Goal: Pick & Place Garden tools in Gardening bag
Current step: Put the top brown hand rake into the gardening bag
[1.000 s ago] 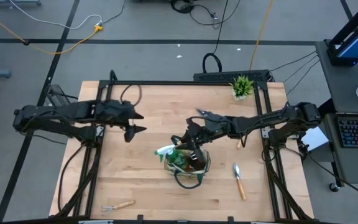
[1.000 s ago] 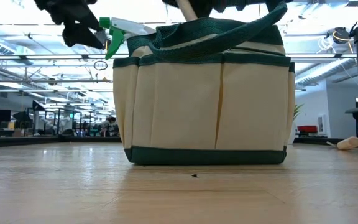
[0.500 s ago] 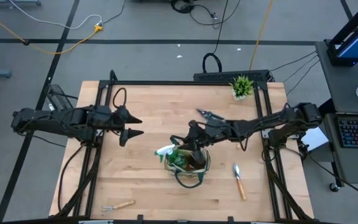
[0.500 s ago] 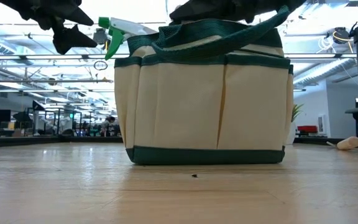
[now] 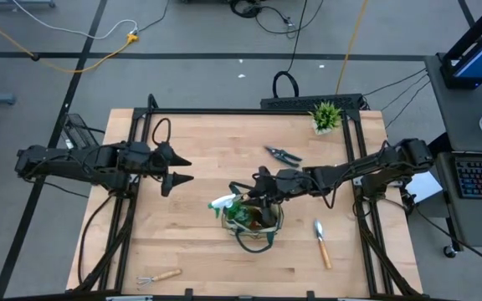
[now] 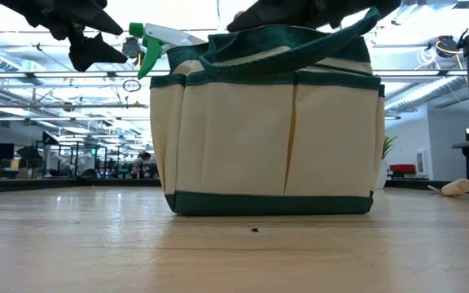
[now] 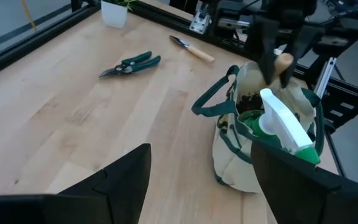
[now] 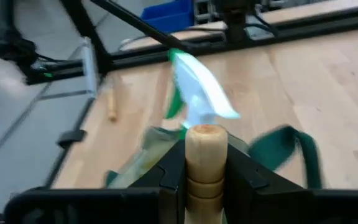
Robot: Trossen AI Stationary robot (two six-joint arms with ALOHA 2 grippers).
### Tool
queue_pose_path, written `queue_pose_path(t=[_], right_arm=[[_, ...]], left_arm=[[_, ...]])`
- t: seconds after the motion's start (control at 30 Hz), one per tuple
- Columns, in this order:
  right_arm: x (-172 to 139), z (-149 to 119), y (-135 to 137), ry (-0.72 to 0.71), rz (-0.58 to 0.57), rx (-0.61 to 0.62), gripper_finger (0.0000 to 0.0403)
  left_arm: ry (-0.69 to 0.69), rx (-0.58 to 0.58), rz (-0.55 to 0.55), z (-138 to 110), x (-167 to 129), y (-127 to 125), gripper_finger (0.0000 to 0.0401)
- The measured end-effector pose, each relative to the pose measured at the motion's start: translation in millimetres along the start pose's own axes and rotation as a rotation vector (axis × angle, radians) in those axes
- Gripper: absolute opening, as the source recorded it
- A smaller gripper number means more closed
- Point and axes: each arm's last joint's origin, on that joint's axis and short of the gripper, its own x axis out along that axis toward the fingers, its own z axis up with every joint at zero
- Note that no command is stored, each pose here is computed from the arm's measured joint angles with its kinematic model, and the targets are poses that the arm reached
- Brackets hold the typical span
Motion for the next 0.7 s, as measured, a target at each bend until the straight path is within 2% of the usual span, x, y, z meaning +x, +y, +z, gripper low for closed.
queue_pose_path(t=[0.27,0.53,0.7], right_arm=[[-0.1,-18.8,-5.3,0.048,-0.015,0.036,0.0056],[-0.1,-21.0,-5.8,0.054,-0.012,0.028,0.0056],[-0.2,-21.7,-5.2,0.065,0.012,0.026,0.0093]], left_arm=[[0.0,0.007,0.0,0.0,0.0,0.0,0.028],[-0.001,0.006,0.002,0.1,0.0,0.1,0.028],[-0.001,0.002,0.002,0.1,0.0,0.1,0.028]])
